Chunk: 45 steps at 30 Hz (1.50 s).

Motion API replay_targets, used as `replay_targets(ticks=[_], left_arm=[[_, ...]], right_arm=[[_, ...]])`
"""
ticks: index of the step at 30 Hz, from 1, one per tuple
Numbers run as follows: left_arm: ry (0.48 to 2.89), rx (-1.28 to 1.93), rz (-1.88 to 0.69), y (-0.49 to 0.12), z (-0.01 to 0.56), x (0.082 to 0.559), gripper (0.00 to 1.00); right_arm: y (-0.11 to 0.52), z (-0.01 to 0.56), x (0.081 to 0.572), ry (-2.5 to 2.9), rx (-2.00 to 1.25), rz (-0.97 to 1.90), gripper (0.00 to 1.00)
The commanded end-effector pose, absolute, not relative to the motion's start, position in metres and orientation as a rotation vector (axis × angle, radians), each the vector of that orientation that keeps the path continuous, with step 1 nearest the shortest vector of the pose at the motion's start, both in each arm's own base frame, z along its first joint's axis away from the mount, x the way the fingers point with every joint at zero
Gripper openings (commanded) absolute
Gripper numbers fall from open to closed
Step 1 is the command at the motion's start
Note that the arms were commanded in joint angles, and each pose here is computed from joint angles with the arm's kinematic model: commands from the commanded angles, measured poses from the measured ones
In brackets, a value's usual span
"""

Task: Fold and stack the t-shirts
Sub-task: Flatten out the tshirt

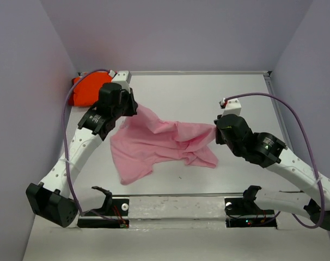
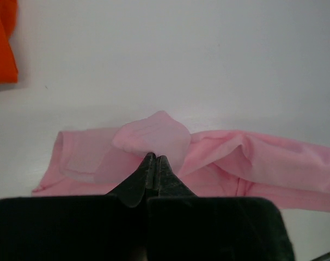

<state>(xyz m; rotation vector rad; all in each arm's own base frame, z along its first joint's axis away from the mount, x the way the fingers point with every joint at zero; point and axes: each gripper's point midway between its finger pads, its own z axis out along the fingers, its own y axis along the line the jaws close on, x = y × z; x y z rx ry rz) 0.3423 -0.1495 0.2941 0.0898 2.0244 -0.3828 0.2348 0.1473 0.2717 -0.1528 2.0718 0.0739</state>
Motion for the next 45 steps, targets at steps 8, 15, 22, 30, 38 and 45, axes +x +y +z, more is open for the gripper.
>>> replay_targets(ticks=[8,15,22,30,38,45], left_arm=[[2.276,-0.035,-1.035,-0.207,0.174,0.245,0.00],[2.216,-0.147,-1.175,-0.204,0.173,0.215,0.07],[2.138,-0.089,-1.024,-0.191,0.213,0.231,0.70],[2.185,-0.090,-0.930,-0.189,0.194,0.252,0.70],[2.246,-0.203,-0.898,-0.174,0.153,0.216,0.64],[2.237,-0.207,-0.636,-0.156,0.175,0.225,0.64]], right_arm=[[0.152,0.279,0.246,2.045,-0.144,0.053,0.00],[0.159,0.275,0.253,2.043,-0.168,0.033,0.00],[0.163,0.270,0.258,2.052,-0.179,0.030,0.00],[0.165,0.269,0.258,2.051,-0.187,0.035,0.00],[0.172,0.267,0.260,2.051,-0.192,0.080,0.00],[0.180,0.263,0.259,2.061,-0.203,0.127,0.00]])
